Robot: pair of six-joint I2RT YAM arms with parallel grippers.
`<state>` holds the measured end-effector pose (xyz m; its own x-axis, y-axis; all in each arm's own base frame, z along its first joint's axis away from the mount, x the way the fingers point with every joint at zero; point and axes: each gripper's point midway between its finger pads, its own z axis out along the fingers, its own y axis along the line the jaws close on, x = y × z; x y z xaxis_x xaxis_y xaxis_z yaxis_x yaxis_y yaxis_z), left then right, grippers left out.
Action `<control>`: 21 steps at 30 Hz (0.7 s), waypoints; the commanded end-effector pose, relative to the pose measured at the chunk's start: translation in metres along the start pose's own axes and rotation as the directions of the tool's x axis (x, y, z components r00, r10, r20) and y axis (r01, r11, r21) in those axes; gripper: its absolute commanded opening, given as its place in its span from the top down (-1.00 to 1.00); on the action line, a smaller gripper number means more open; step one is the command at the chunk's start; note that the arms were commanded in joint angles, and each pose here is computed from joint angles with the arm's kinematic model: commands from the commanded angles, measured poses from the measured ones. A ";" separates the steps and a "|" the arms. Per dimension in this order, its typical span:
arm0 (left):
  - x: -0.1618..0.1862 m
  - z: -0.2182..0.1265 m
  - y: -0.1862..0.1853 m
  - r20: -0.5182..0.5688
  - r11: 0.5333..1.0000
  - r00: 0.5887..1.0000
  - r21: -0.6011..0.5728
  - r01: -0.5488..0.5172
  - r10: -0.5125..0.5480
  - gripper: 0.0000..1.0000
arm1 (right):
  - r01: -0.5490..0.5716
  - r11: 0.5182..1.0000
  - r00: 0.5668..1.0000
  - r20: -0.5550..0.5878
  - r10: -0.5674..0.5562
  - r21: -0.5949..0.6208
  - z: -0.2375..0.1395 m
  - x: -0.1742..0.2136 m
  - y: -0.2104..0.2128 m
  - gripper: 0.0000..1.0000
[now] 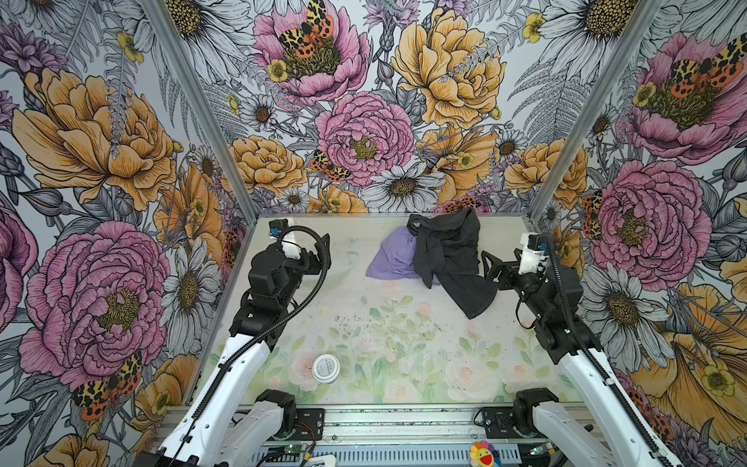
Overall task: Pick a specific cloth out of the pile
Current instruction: 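Raise the left arm and reach toward the lavender t-shirt while the right arm lifts slightly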
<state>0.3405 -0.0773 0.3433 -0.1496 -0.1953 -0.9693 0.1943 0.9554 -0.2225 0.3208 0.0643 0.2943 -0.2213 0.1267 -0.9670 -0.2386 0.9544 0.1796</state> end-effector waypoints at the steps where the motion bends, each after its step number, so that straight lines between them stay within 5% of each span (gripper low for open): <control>1: 0.016 -0.001 -0.021 -0.113 0.994 0.993 0.110 -0.007 0.020 -0.97 | 0.002 0.997 1.000 0.010 -0.001 -0.074 -0.002 -0.016 0.019 -0.99; 9: 0.052 0.045 -0.038 -0.299 0.995 0.953 0.069 0.071 -0.047 -0.96 | 0.054 0.991 0.999 0.000 -0.055 -0.121 0.008 -0.014 0.034 -0.99; 14: 0.067 0.074 -0.050 -0.393 0.990 0.915 0.059 0.127 -0.093 -0.87 | 0.053 0.991 0.995 0.086 -0.042 -0.125 0.006 -0.018 0.034 -0.99; 21: 0.096 0.120 -0.078 -0.462 0.995 0.885 0.057 0.086 -0.050 -0.75 | 0.035 0.995 0.991 0.129 -0.023 -0.097 0.010 -0.013 0.026 -0.99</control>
<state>0.4187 -0.1865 0.2608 -0.5714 -0.1157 -0.8125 0.2560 0.9155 -0.3104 0.3254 0.0925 0.2958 -0.1637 0.1096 -0.9804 -0.3441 0.9251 0.1608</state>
